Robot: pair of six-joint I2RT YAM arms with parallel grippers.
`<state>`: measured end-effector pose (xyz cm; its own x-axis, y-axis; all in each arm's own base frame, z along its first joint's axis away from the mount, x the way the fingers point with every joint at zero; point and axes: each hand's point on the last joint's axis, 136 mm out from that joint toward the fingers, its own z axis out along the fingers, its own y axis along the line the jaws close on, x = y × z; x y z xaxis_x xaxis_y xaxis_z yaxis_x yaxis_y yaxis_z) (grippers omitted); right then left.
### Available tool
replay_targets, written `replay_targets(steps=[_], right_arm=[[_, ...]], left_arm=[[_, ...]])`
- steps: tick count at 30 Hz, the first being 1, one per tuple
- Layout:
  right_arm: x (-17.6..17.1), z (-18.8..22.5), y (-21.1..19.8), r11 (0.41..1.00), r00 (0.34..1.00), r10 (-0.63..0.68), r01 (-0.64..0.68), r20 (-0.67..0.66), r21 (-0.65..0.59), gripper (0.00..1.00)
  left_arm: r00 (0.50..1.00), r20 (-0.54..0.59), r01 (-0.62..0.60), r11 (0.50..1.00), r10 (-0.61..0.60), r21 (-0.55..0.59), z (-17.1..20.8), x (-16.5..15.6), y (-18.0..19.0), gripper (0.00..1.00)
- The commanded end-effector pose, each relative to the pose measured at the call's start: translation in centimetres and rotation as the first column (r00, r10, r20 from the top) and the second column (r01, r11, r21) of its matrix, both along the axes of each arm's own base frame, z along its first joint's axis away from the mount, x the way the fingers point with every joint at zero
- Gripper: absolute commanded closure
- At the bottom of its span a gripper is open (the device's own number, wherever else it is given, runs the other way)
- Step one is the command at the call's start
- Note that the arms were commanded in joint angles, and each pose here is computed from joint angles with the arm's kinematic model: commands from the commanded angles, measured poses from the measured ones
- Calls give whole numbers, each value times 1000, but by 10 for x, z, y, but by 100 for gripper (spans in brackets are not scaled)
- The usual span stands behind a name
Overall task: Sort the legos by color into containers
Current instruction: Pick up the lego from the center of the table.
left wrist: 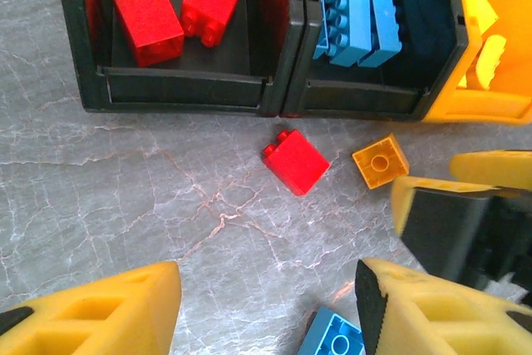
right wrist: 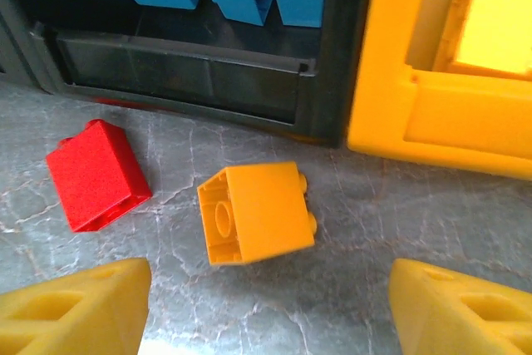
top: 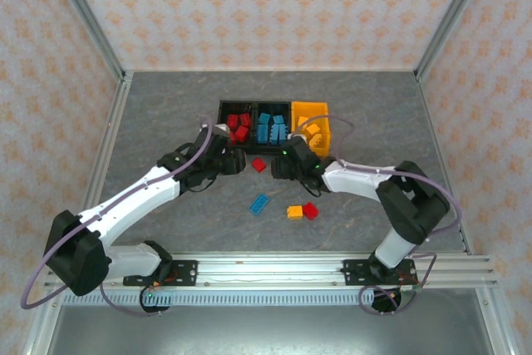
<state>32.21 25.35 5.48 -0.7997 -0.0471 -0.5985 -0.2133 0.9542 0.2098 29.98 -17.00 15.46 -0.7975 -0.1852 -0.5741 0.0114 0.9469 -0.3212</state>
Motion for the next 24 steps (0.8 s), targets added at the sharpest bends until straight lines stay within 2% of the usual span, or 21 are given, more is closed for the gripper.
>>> replay_targets(steps=[1, 9, 15, 19, 24], right_arm=[[15, 1, 7, 999, 998, 8, -6, 55, -34, 25], [22, -22, 14, 996, 999, 16, -13, 31, -92, 30], [20, -35, 26, 988, 998, 57, -53, 20, -148, 37], [17, -43, 29, 980, 997, 72, -69, 7, -188, 49], [12, -39, 27, 978, 997, 73, -71, 2, -194, 58]], left_arm=[[999, -1, -48, 999, 48, 7, -4, -2, 12, 40], [999, -19, -35, 999, 36, 2, -11, -4, 9, 40], [999, -30, -38, 999, 38, 10, -16, -2, 9, 41], [999, -34, -35, 999, 35, 7, -19, -2, 8, 41], [998, -40, -58, 998, 57, -11, -20, -2, 8, 41]])
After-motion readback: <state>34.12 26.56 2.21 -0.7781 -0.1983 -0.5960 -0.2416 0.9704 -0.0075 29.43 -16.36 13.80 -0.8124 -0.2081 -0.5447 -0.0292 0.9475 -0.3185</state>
